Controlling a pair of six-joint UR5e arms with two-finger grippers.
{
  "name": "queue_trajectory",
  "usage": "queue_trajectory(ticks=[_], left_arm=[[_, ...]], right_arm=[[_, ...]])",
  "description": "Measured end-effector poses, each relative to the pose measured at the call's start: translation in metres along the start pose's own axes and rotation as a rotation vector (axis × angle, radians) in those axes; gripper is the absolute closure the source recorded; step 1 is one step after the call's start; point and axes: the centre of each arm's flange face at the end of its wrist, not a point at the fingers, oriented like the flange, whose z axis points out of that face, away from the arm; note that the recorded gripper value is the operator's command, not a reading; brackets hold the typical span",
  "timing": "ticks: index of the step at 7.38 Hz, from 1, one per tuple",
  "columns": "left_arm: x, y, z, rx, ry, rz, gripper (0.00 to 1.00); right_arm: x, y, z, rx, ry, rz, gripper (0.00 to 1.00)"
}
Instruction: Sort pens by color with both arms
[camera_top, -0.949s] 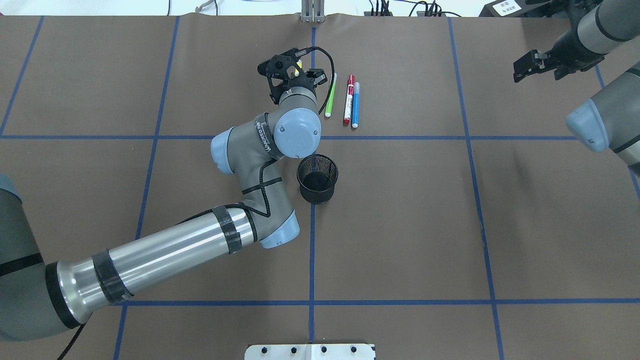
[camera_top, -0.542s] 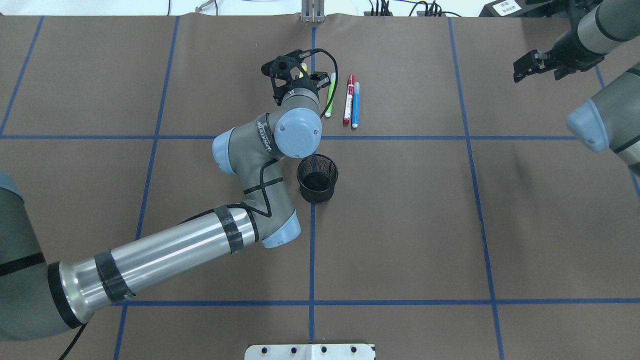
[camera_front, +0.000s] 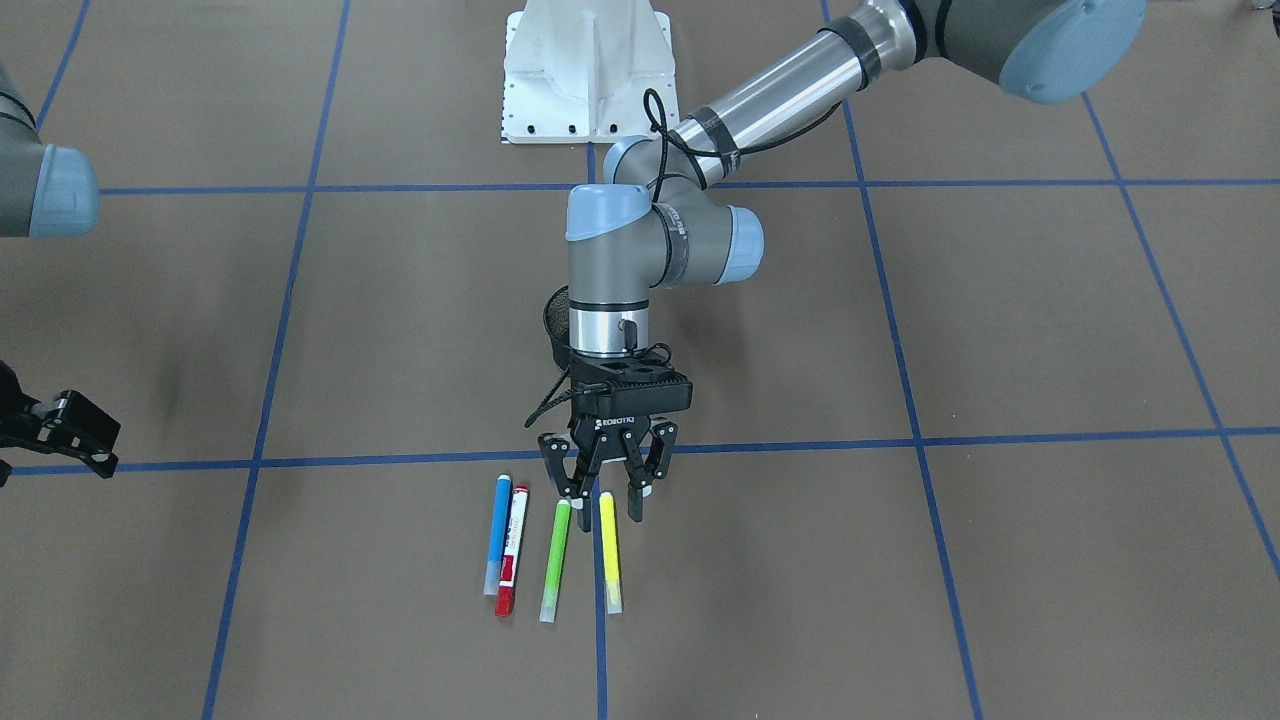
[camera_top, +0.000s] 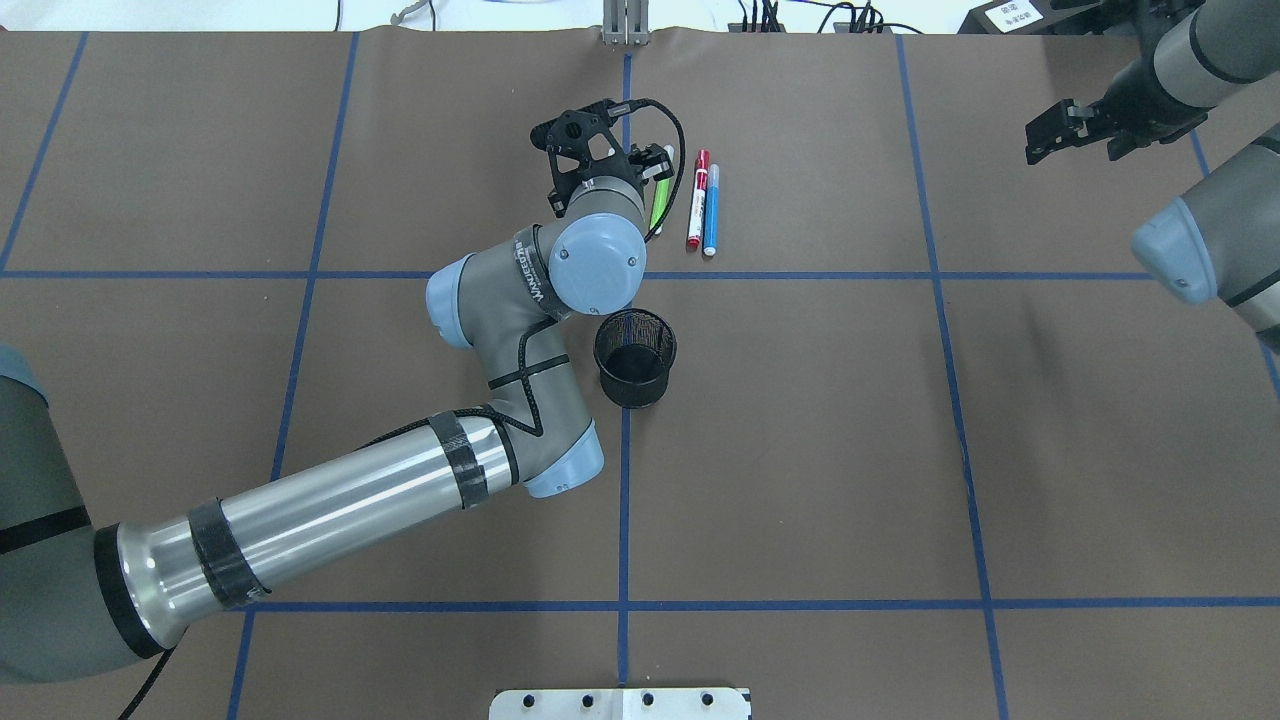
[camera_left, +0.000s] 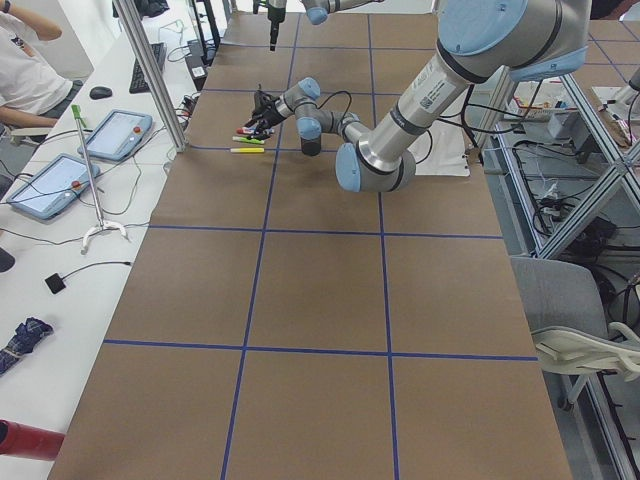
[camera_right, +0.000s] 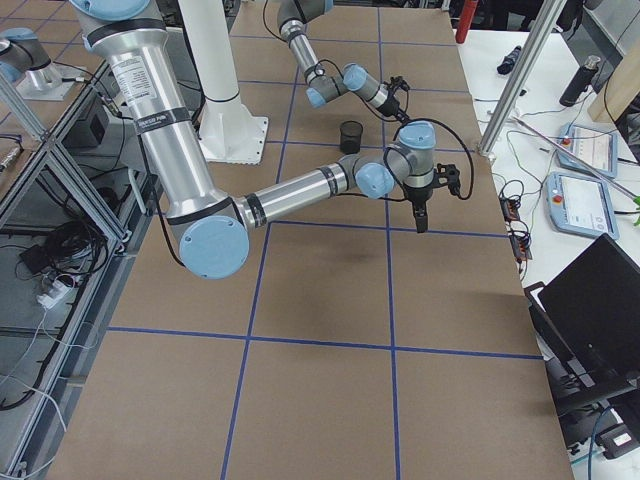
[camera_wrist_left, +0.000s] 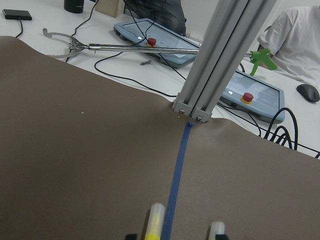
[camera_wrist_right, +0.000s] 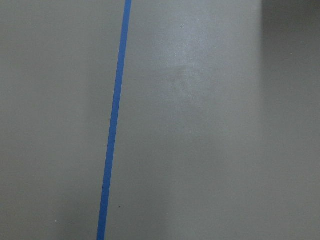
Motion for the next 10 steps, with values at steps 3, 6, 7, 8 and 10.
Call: queue_trajectory(ticks=[3,6,7,8,10], left_arm=[[0.019,-0.014,-0.022,-0.042,0.042,0.056,0.00],[0.003,-0.077,-0.053,-0.235,-0.094,0.312,0.00],[-0.036,-0.108,-0.070,-0.310,-0.136,0.413,0.00],[-0.081,-0.138,-0.085,-0.388,-0.165,0.496,0.00],[-0.156,-0.202,-0.107,-0.547,-0.221,0.571,0.00]], right_arm=[[-0.001,0.000,0.001,-0.001,-0.001,-0.003,0.00],[-0.003,-0.012,-0.014,0.027,-0.009,-0.002,0.00],[0.004,-0.022,-0.027,0.049,-0.009,0.011,0.00],[0.016,-0.031,-0.040,0.067,-0.007,0.027,0.00],[0.048,-0.035,-0.051,0.061,-0.010,0.042,0.00]])
